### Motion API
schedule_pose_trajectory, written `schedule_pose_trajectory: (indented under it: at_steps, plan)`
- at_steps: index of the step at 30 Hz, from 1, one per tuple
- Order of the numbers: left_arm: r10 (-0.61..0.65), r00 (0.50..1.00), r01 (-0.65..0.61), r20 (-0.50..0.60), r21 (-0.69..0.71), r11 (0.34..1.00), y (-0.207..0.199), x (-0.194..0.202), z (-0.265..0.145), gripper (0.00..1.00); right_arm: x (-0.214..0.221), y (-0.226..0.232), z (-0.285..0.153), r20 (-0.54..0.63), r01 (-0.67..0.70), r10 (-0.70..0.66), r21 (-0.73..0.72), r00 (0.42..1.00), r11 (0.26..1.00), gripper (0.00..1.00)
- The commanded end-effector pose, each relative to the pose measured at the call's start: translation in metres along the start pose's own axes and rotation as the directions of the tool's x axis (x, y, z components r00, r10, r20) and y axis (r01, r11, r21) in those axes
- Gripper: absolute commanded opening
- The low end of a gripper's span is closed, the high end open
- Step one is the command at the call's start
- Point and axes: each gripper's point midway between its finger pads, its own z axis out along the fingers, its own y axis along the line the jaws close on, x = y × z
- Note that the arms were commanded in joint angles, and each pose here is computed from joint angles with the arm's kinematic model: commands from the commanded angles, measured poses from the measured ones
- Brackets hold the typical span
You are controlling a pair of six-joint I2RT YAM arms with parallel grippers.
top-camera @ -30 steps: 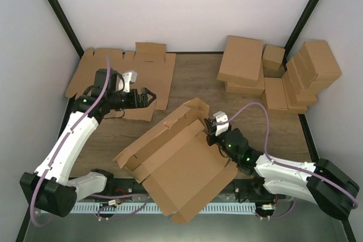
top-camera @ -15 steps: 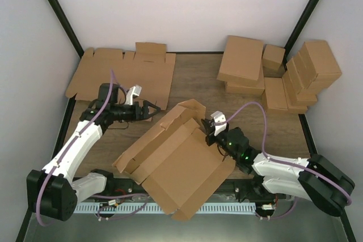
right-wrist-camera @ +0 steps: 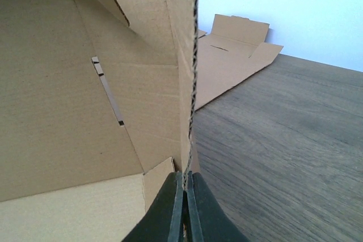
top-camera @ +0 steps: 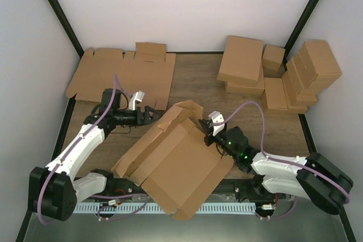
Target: Fold the paper box
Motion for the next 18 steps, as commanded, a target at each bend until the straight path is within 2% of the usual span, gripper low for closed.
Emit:
schedule_pose_trajectory:
  at_steps: [1,6,11,13,18]
  plan:
    - [0.035,0.999,-0.035,0.001,0.053,0.998,-0.01,0.001,0.003,0.95,-0.032,0.005,0.005,0.093,0.013,-0.01,-0.024,0.996,1.0,0.01]
    - [0.036,0.999,-0.034,-0.023,0.069,0.997,-0.012,0.005,0.009,0.87,-0.034,0.01,0.009,0.091,0.028,-0.024,-0.047,0.996,0.998,0.01]
    - [0.049,0.999,-0.047,-0.021,0.091,0.995,-0.022,0.005,0.009,0.85,-0.033,0.015,0.016,0.074,0.042,-0.036,-0.074,0.997,0.996,0.01]
    - [0.056,0.998,-0.055,-0.007,0.099,0.994,-0.027,0.003,0.007,0.86,-0.033,0.016,0.019,0.066,0.041,-0.036,-0.076,0.997,0.996,0.01]
    - [0.082,0.993,-0.091,0.089,0.107,0.99,-0.044,-0.011,-0.006,0.98,-0.035,0.017,0.027,0.065,0.057,-0.052,-0.075,0.997,0.996,0.01]
